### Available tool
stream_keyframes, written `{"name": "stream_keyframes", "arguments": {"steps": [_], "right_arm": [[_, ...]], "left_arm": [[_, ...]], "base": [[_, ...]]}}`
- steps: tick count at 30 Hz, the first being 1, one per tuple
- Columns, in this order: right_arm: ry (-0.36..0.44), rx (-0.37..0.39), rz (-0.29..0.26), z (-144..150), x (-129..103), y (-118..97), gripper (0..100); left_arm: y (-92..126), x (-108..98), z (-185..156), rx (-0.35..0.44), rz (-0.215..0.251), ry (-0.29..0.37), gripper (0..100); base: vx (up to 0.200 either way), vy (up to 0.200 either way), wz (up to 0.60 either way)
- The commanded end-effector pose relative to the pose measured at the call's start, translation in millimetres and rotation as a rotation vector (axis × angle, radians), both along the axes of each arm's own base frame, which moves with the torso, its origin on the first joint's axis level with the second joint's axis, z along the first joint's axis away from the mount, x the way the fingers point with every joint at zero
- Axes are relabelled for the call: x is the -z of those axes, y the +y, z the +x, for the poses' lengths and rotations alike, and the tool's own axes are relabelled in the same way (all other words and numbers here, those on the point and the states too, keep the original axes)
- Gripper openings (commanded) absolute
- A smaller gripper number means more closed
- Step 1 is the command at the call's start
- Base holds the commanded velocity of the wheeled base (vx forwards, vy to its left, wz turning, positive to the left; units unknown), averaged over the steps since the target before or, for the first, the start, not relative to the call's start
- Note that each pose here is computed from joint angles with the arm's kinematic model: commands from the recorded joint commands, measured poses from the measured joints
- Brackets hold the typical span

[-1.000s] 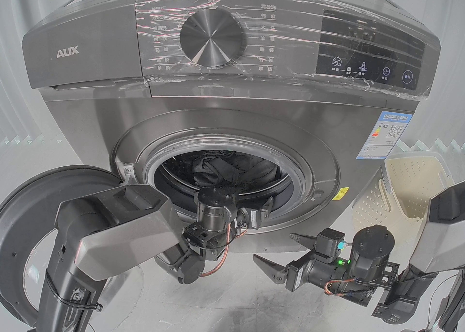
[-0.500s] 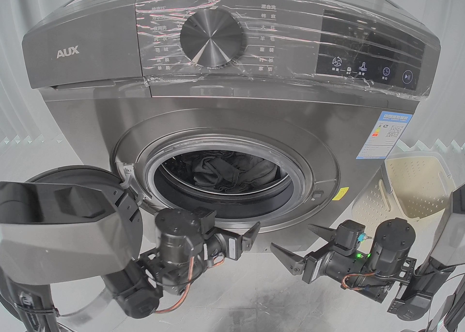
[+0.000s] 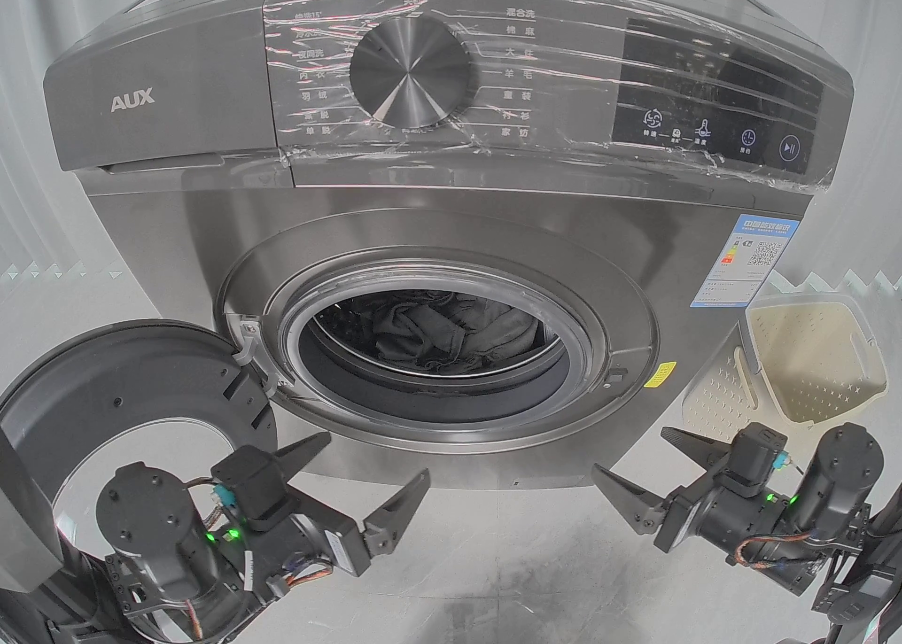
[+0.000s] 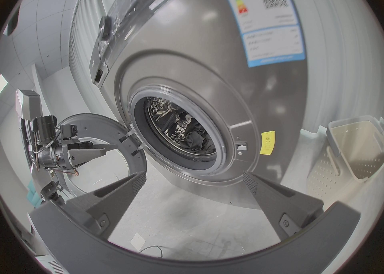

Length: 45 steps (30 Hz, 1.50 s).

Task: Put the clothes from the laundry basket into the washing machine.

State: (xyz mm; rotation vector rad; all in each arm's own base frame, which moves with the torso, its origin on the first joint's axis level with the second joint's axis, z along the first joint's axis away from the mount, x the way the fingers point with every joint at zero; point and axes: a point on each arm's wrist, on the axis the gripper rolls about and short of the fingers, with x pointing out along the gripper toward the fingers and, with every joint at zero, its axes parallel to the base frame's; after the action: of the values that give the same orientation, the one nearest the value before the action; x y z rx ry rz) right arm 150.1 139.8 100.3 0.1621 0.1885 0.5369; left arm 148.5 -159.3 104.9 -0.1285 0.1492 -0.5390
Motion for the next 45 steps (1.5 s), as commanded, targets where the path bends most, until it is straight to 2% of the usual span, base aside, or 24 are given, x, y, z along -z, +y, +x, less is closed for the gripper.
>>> {"name": "stream_keyframes", "arguments": {"steps": [1, 2, 5, 7, 9, 11, 13, 20, 23, 25, 27, 28, 29, 30, 34, 36, 37, 39, 40, 42, 45], "right_arm": [[-0.043, 0.024, 0.042, -16, -14, -17, 100], [-0.046, 0.03, 0.046, -17, -15, -18, 100], [-0.053, 0.061, 0.05, -22, -21, -24, 100], [-0.05, 0.067, 0.047, -24, -22, -26, 100], [-0.027, 0.096, 0.026, -30, -23, -33, 100], [0.032, 0.178, -0.006, -31, -18, -42, 100], [0.08, 0.227, -0.016, -33, -15, -53, 100], [0.065, 0.253, 0.009, -54, -24, -74, 100], [0.062, 0.287, 0.017, -59, -26, -83, 100], [0.058, 0.304, 0.02, -66, -27, -89, 100], [0.096, 0.365, -0.015, -68, -21, -97, 100], [0.1, 0.368, -0.018, -68, -21, -97, 100], [0.119, 0.393, -0.036, -74, -18, -104, 100], [0.119, 0.399, -0.036, -77, -17, -106, 100], [0.111, 0.447, -0.024, -83, -17, -113, 100], [0.11, 0.46, -0.022, -83, -17, -114, 100], [0.087, 0.534, -0.018, -86, -18, -122, 100], [0.08, 0.548, -0.018, -88, -18, -124, 100], [0.052, 0.568, -0.016, -92, -20, -127, 100], [0.033, 0.568, -0.003, -96, -21, -128, 100], [0.011, 0.575, 0.01, -111, -17, -134, 100]], "left_arm": [[15, -9, -15, -0.043, -0.023, -0.038, 100], [16, -9, -16, -0.053, -0.021, -0.039, 100], [22, -9, -22, -0.087, 0.024, -0.059, 100], [25, -10, -24, -0.089, 0.023, -0.064, 100], [30, -16, -28, -0.098, -0.005, -0.085, 100], [36, -26, -31, -0.111, -0.046, -0.118, 100], [41, -33, -34, -0.12, -0.078, -0.142, 100], [56, -37, -41, -0.159, -0.07, -0.13, 100], [66, -40, -49, -0.16, -0.077, -0.115, 100], [74, -41, -57, -0.159, -0.063, -0.101, 100], [82, -36, -65, -0.158, -0.015, -0.062, 100], [83, -35, -65, -0.157, -0.01, -0.058, 100], [91, -31, -73, -0.155, 0.025, -0.029, 100], [95, -31, -76, -0.157, 0.023, -0.027, 100], [113, -30, -87, -0.22, -0.024, -0.014, 100], [115, -30, -88, -0.226, -0.036, -0.016, 100], [126, -28, -94, -0.286, -0.066, -0.005, 100], [130, -25, -97, -0.31, -0.054, 0.008, 100], [139, -21, -105, -0.357, -0.053, 0.006, 100], [145, -20, -110, -0.391, -0.067, -0.007, 100], [157, -15, -126, -0.458, -0.115, -0.052, 100]], "base": [[-0.2, 0.0, 0.0], [-0.2, 0.0, 0.0], [-0.2, 0.0, 0.0], [-0.2, 0.0, 0.0], [-0.2, 0.0, 0.0], [-0.2, 0.0, 0.0], [-0.2, 0.0, 0.0], [-0.2, 0.0, 0.0], [-0.2, 0.0, 0.0], [-0.2, 0.0, 0.0], [0.0, 0.0, 0.0], [0.0, 0.0, 0.0], [0.0, 0.0, 0.0], [0.0, 0.0, 0.0], [-0.15, 0.0, 0.0], [-0.2, 0.0, 0.0], [-0.2, 0.0, 0.0], [0.0, 0.0, 0.0], [0.0, 0.0, 0.0], [0.0, 0.0, 0.0], [0.0, 0.0, 0.0]]}}
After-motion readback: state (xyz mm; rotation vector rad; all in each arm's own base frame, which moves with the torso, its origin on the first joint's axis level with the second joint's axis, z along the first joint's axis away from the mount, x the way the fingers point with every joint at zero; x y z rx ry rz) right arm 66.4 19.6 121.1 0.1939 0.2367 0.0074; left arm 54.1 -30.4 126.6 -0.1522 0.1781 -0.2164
